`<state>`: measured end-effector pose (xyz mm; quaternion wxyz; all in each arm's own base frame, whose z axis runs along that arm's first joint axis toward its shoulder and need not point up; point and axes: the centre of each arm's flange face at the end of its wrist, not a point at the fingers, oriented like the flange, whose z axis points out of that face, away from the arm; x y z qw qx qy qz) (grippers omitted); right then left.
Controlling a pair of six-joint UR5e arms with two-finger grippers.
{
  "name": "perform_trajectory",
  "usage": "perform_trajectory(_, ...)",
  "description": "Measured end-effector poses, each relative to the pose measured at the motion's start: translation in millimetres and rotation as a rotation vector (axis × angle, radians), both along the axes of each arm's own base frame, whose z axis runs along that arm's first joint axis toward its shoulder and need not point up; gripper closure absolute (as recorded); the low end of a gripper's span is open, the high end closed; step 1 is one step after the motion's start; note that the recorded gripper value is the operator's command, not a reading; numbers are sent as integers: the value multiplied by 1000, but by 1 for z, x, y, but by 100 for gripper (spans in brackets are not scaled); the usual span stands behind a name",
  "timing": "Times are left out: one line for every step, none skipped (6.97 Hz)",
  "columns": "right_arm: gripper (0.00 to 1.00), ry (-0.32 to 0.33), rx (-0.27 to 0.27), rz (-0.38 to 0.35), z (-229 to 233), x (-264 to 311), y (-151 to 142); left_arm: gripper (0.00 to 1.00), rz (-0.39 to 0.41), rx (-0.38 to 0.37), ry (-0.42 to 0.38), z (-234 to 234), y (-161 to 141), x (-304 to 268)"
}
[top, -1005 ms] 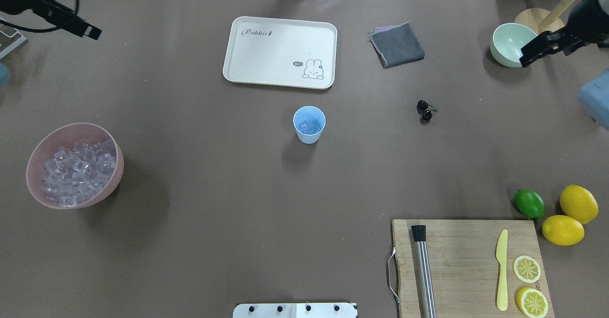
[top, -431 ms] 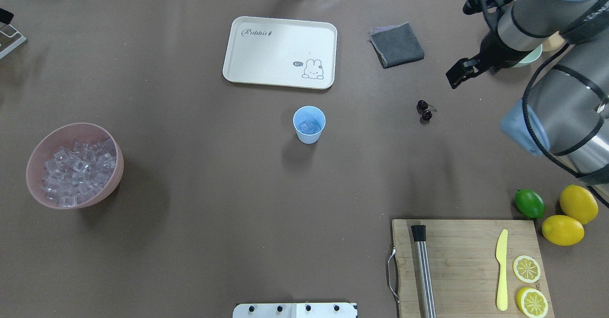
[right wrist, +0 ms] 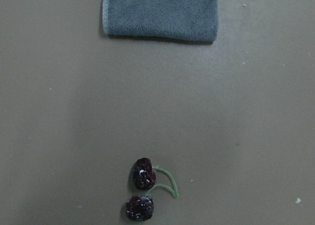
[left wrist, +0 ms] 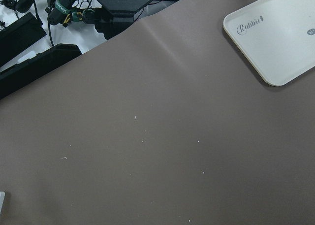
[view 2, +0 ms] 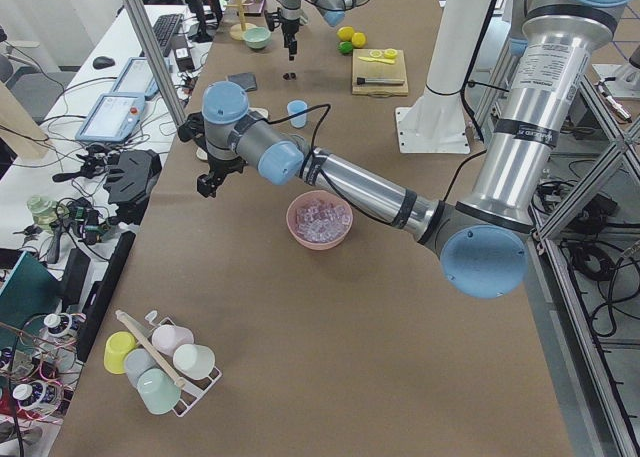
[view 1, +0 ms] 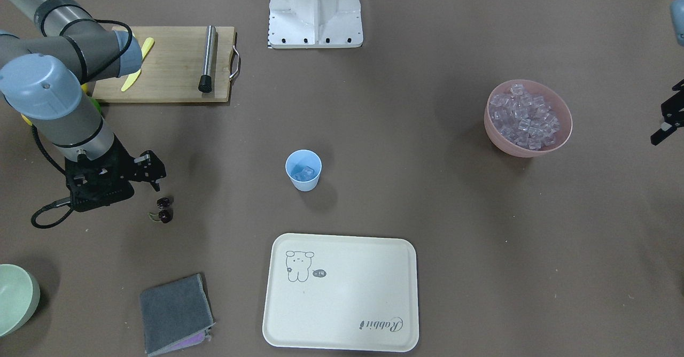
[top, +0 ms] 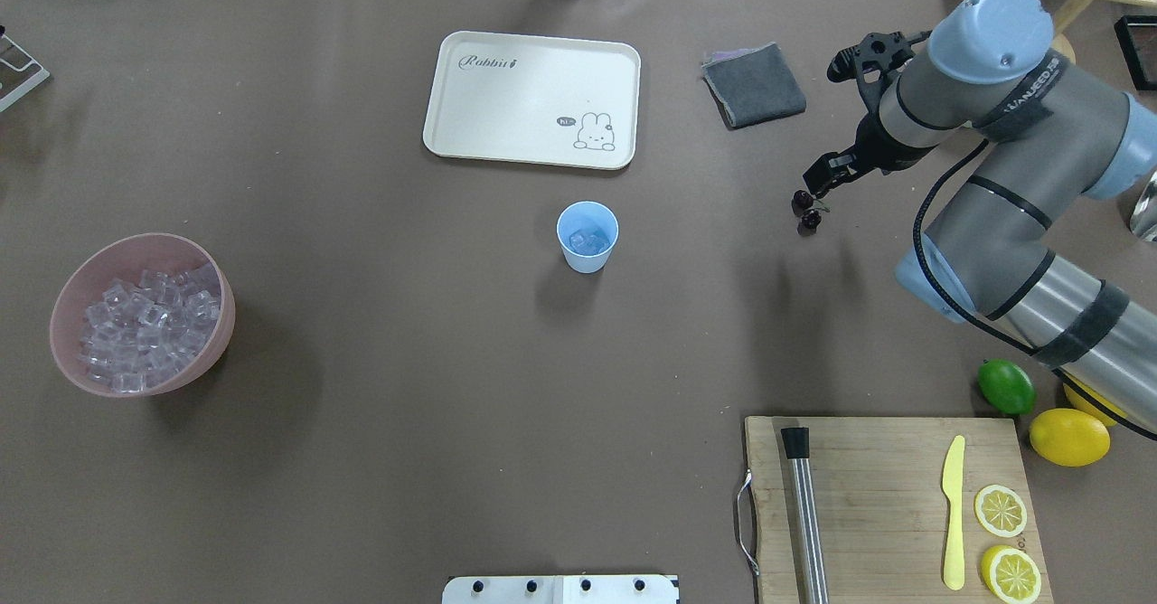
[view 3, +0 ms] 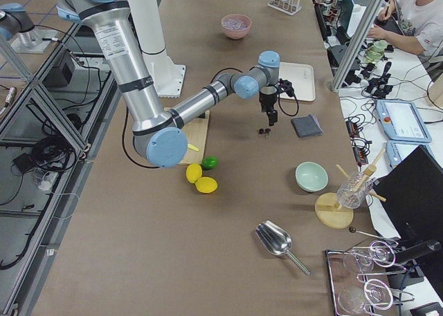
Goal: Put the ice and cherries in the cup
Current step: 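Lower the right gripper onto the dark cherries and grasp their stem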
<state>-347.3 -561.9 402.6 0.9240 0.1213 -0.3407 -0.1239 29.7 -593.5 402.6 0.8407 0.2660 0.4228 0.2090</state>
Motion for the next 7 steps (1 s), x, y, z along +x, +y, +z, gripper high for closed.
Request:
perform_trajectory(5,-5,-11,6,5,-13,5,2,-1,1,-1,1,1,-1)
perform_trajectory(12,0,-18,10,7,-29,14,2,-2,3,-1,1,1,-1)
perform_trajectory(12,22,-12,15,11,-45,23,2,-3,3,-2,1,1,-2)
perform_trajectory(12,42,0,21,13,-53,27,2,-7,2,-6,3,0,-2)
perform_trajectory(12,52,7,23,14,-57,27,2,-13,3,-13,4,0,-3)
perform_trajectory(12,62,6,21,18,-59,27,2,-16,7,-16,3,0,-4)
perform_trajectory(12,72,2,21,24,-61,25,2,-17,9,-17,2,0,-4)
